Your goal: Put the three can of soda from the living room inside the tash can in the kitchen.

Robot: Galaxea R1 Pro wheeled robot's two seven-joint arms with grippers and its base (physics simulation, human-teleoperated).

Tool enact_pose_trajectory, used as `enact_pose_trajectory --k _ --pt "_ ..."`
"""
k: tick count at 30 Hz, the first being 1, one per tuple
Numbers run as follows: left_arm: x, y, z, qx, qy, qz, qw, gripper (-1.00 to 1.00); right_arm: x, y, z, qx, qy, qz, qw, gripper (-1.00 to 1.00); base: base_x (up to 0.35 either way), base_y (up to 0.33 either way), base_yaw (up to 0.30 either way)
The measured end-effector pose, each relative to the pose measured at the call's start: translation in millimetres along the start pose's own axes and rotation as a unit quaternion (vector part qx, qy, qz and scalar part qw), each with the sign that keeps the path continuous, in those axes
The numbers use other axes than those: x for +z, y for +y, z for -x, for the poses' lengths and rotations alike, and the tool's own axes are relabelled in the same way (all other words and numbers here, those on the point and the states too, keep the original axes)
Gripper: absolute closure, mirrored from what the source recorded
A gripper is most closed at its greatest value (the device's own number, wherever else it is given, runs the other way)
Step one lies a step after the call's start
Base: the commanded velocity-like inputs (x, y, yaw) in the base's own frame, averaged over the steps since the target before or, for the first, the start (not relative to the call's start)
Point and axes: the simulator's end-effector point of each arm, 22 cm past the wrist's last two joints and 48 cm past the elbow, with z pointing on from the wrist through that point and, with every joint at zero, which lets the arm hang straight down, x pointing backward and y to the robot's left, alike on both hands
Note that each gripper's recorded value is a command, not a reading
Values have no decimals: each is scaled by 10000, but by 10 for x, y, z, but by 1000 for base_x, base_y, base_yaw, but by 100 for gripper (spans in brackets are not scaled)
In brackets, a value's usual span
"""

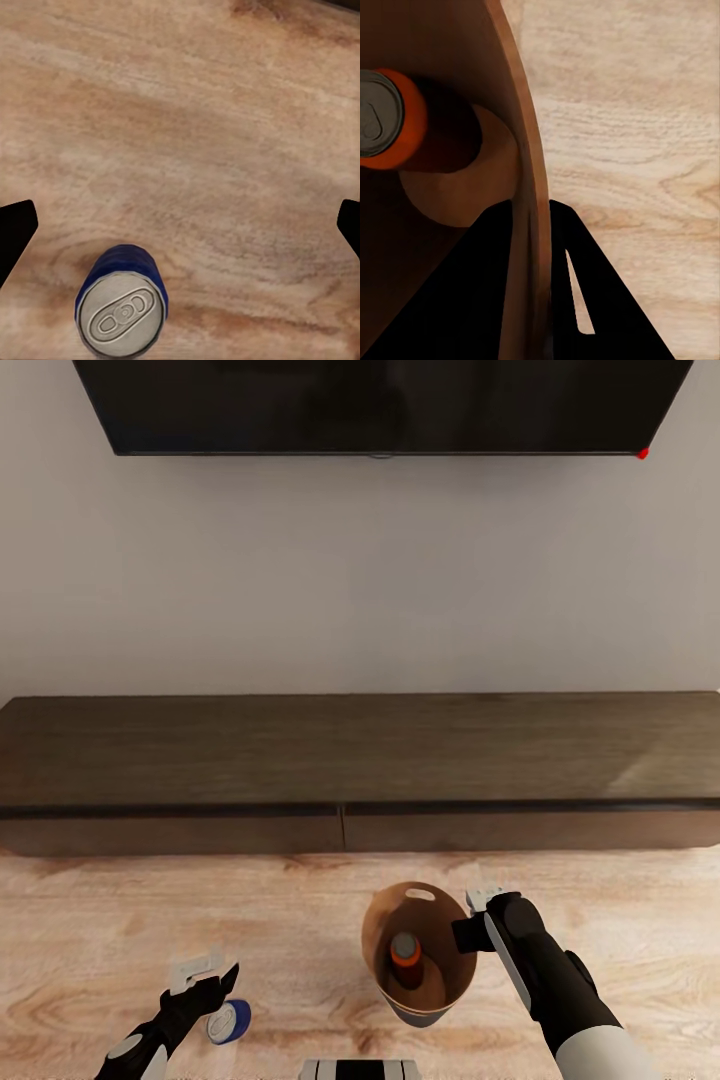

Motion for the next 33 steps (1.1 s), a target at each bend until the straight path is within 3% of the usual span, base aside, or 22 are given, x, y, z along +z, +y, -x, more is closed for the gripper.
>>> enact_pose_trajectory --k 33 --pt "56 72 -255 -12 251 70 9997 -100 212 16 -176 5 261 31 9997 100 0 0 0"
